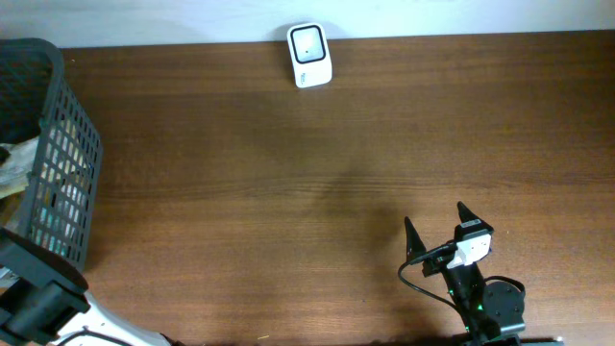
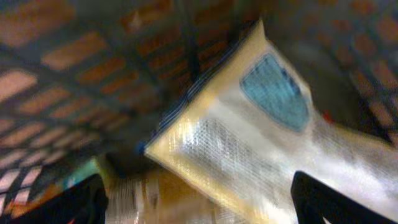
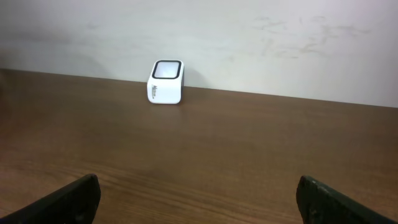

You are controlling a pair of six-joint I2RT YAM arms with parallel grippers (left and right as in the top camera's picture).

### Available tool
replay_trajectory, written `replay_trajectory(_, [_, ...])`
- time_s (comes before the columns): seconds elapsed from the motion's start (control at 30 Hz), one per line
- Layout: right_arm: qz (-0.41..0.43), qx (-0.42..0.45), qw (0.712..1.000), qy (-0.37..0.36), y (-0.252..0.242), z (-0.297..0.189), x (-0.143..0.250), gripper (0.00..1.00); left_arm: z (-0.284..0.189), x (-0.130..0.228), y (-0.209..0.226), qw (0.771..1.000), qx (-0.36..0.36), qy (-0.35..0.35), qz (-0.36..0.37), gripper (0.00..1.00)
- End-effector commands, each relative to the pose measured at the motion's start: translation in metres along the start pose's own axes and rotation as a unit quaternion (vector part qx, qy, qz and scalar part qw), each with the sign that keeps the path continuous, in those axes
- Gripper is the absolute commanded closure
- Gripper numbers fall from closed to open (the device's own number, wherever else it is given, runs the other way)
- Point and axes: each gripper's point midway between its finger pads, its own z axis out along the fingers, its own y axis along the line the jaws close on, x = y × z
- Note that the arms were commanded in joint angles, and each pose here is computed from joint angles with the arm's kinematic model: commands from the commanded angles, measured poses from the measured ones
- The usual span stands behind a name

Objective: Scan the item barcode
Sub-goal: 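Reach the left gripper into the grey basket and grasp the snack bag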

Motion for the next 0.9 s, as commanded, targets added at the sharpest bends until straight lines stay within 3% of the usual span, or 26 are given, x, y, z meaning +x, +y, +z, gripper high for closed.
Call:
replay_trajectory(0.0, [0.002,0.006,1.000,0.001,-0.003,0.000,0.002,0.01,0.021,0.007,0.001,1.000,-0.006,-0.017,-0.017,0.06])
replay_trajectory(0.17, [0.002,0.006,1.000,0.001,-0.003,0.000,0.002,0.01,0.051,0.029,0.003,0.998,-0.008,-0.026,-0.061,0.01])
replay_trajectory(0.3, [0.002,0.006,1.000,0.002,-0.003,0.000,0.002,0.01,0.058,0.016,-0.007,0.994,0.021,-0.067,-0.081,0.01])
replay_trajectory(0.6, [0.002,0.006,1.000,0.002,-0.003,0.000,0.002,0.01,0.104,0.045,-0.014,0.995,0.025,-0.025,-0.093,0.04])
replay_trajectory(0.63, [0.002,0.006,1.000,0.002,-0.003,0.000,0.002,0.01,0.105,0.046,-0.014,0.995,0.024,-0.024,-0.092,0.13])
replay_trajectory(0.67, [0.002,0.006,1.000,0.002,-0.003,0.000,0.002,0.01,0.105,0.044,-0.014,0.995,0.025,-0.028,-0.091,0.35])
replay_trajectory(0.7, [0.002,0.006,1.000,0.002,-0.003,0.000,0.002,0.01,0.104,0.042,-0.015,0.996,0.027,-0.033,-0.084,0.77])
replay_trajectory(0.73, [0.002,0.006,1.000,0.002,-0.003,0.000,0.002,0.01,0.104,0.041,-0.016,0.996,0.028,-0.035,-0.083,1.00])
replay_trajectory(0.87, [0.002,0.006,1.000,0.002,-0.003,0.000,0.002,0.01,0.073,0.016,-0.035,0.994,0.086,-0.064,-0.028,1.00])
